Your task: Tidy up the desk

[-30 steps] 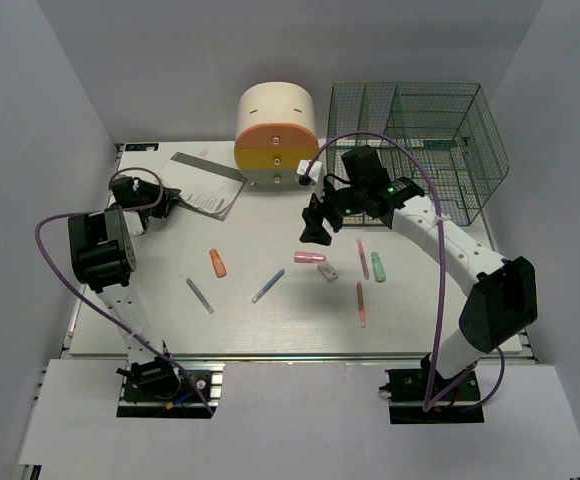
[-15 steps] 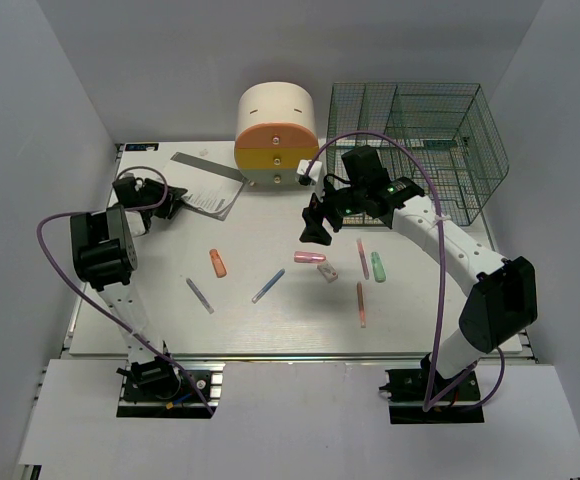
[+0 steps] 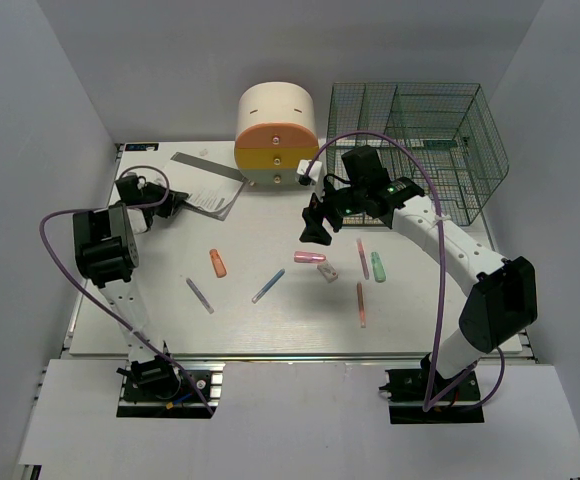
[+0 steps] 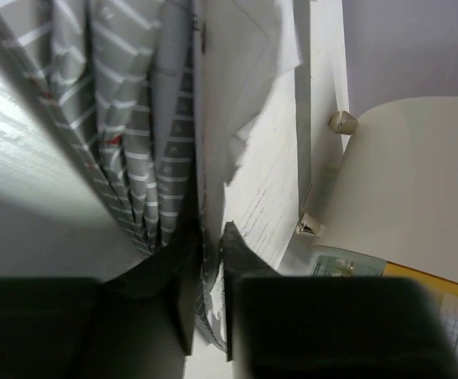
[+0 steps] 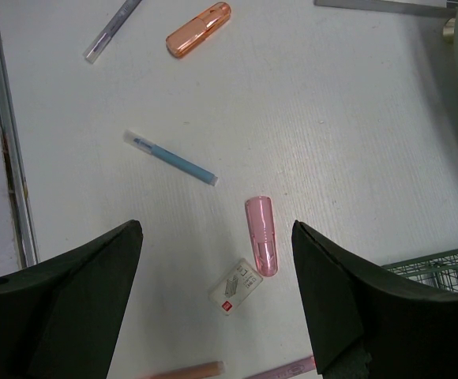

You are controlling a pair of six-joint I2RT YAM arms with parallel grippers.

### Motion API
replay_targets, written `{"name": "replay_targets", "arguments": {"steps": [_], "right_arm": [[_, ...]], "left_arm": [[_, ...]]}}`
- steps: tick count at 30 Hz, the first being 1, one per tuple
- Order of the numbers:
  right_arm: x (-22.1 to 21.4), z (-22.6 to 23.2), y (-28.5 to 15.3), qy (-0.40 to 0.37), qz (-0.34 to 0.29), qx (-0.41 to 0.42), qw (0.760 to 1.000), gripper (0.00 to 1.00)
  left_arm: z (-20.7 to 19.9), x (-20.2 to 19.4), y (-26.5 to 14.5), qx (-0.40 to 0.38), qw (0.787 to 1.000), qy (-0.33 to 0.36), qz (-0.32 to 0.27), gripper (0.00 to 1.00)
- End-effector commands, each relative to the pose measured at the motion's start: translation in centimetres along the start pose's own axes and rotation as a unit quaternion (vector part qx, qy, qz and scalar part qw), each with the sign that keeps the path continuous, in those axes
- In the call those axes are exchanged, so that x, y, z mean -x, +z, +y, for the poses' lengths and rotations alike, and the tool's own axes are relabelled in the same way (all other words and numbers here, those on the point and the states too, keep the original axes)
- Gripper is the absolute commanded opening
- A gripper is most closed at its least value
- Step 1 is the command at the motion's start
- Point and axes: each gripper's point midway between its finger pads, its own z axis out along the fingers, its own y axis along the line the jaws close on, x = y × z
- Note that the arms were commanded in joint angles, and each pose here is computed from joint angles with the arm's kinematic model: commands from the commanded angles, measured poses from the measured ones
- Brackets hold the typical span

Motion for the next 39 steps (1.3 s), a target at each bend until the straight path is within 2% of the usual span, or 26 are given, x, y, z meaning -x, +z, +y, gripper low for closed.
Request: {"name": "replay_targets", "arguments": {"steps": [1,3,10,14,21,26,31,36,39], "right_arm": [[0.3,0.0,0.2,-0.009,-0.005,0.001,1.0,0.82],[0.2,0.1,0.2,-0.011,-0.004,0.004,1.0,0.82],[0.2,1.0,0.4,-0.02,-0.003,0.022,1.0,0.82],[0.3,1.7,0.8,-0.027,-0.004,0.039,0.999,0.82],[1.4,2.6,2.4,-0.045,0.001,0.07,0.997,0.82],[2.6,3.0,3.6,-0.042,0.002,0.083,0.996,0.82],[3.8,2.4,5.0,-0.056,0.001,0.078,0.995,0.88],[6.7,1.3,7.3,-0.132,-0.022,0.054,0.99,0.89],[8.7,0.8,9.0,-0.175,-0.035,0.039,0.983,0.89]], "left_arm": [[-0.9,0.1,0.3,-0.019,1.0,0.004,-0.003,0.23],[-1.1,-0.2,0.0,-0.03,1.0,-0.001,-0.002,0.15],[-1.9,-0.1,-3.3,-0.051,0.998,0.001,-0.032,0.0],[-2.3,0.9,-6.4,-0.056,0.996,0.007,-0.066,0.0],[-2.8,1.5,-10.9,-0.1,0.989,-0.024,-0.111,0.0],[-4.0,1.7,-12.5,-0.145,0.983,-0.047,-0.106,0.0],[-6.1,2.1,-13.3,-0.178,0.979,-0.044,-0.091,0.0],[-8.5,2.7,-14.2,-0.19,0.978,-0.038,-0.08,0.0],[-8.3,2.4,-14.5,-0.175,0.981,-0.043,-0.078,0.0]]}}
